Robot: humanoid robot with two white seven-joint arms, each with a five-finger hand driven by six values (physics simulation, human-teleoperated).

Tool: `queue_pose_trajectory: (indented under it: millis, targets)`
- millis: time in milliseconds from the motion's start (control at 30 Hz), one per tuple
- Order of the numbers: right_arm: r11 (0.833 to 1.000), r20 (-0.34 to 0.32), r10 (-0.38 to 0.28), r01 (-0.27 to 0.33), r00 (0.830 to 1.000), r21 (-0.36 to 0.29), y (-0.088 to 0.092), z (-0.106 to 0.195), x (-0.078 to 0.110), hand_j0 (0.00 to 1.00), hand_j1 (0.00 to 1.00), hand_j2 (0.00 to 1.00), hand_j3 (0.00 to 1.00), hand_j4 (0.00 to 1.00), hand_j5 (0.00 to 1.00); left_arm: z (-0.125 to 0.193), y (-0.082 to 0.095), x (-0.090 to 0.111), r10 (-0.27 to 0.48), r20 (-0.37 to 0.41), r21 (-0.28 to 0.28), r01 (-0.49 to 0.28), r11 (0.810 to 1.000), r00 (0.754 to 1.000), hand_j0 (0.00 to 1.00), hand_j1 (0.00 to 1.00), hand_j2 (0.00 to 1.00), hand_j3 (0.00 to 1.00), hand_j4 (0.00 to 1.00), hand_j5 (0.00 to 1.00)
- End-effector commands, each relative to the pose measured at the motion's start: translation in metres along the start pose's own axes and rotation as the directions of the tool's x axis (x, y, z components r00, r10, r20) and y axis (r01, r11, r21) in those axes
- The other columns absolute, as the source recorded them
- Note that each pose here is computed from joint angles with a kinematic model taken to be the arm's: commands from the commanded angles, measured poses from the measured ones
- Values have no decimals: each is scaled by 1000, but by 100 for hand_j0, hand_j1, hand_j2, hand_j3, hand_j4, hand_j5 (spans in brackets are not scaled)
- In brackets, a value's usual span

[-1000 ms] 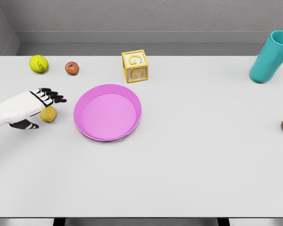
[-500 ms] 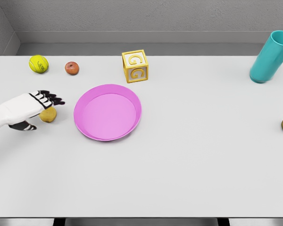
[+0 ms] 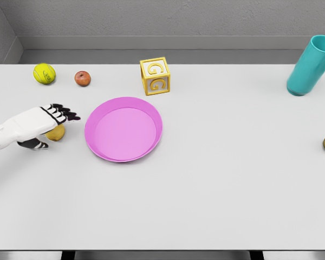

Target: Put the lemon on the plate with left arm

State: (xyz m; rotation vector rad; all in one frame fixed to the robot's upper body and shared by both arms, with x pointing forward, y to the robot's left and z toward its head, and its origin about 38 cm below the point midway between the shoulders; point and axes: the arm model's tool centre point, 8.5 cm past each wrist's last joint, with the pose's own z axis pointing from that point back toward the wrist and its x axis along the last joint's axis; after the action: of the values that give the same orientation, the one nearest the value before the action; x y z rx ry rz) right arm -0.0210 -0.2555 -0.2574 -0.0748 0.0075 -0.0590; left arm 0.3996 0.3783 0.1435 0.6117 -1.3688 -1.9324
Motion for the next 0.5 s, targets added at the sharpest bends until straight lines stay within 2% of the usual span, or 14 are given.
queue_pose_trajectory:
  millis: [0,133,300,467]
  targets:
    - [1000,0,0,0,1000,0,0,0,0,100,100,100,100,100,100,2,-5,-5,4,-18,-14,-4,1000,1000,95,95,95,95,95,95]
    - [1000,0,0,0,1000,0,0,0,0,100,100,100,100,100,100,2,-6,-6,-13,-23,-27,12,1000,1000,86,86,86,86,86,86]
    - [1000,0,0,0,1000,0,0,0,0,100,100,100,100,100,100,-5,-3,-3,-26,-6,-31,26,999,1000,83,83,83,83,83,83]
    - [1000,0,0,0,1000,0,0,0,0,100,100,100,100,100,100,-7,-3,-1,-29,2,-36,29,999,1000,76,76,76,76,76,76]
